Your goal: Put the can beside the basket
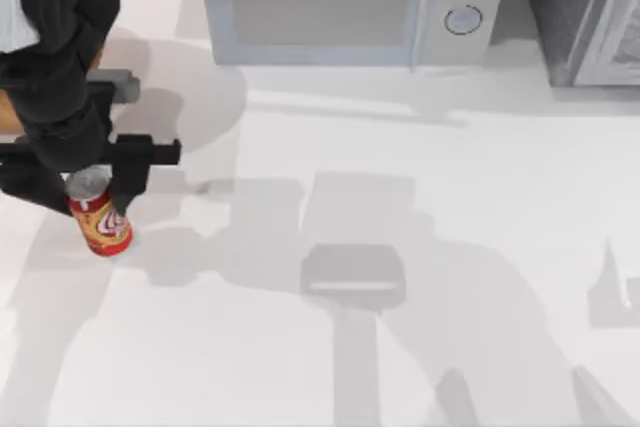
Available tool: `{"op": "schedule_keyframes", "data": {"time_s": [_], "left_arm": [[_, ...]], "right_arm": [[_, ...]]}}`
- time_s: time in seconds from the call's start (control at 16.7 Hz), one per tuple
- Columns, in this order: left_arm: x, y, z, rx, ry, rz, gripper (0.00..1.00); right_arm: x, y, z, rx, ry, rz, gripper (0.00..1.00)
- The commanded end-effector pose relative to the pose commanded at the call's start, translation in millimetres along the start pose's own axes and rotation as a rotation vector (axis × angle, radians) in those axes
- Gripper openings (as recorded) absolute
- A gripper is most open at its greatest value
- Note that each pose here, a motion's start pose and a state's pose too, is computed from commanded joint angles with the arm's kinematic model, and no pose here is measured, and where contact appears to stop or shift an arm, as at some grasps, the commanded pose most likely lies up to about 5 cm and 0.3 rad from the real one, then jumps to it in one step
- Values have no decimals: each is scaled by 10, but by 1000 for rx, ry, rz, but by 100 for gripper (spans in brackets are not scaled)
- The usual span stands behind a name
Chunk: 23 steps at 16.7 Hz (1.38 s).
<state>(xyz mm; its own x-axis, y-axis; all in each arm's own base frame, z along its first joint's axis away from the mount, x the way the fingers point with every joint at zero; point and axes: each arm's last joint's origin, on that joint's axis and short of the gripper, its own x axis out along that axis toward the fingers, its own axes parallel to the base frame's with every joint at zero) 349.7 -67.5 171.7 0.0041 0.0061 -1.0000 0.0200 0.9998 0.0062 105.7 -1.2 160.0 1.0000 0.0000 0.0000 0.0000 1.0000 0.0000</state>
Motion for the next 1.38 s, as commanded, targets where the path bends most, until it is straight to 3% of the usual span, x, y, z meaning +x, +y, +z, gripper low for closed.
{"op": "schedule_keyframes", "data": {"time_s": [0.6, 1.2, 1.38], "left_arm": [[0, 0, 0, 0, 0, 0, 98], [-12, -7, 1, 2, -1, 0, 100], [-153, -9, 15, 2, 0, 0, 100]], "right_arm": [[0, 0, 0, 0, 0, 0, 100], [0, 0, 0, 0, 0, 0, 100], [0, 0, 0, 0, 0, 0, 100]]}}
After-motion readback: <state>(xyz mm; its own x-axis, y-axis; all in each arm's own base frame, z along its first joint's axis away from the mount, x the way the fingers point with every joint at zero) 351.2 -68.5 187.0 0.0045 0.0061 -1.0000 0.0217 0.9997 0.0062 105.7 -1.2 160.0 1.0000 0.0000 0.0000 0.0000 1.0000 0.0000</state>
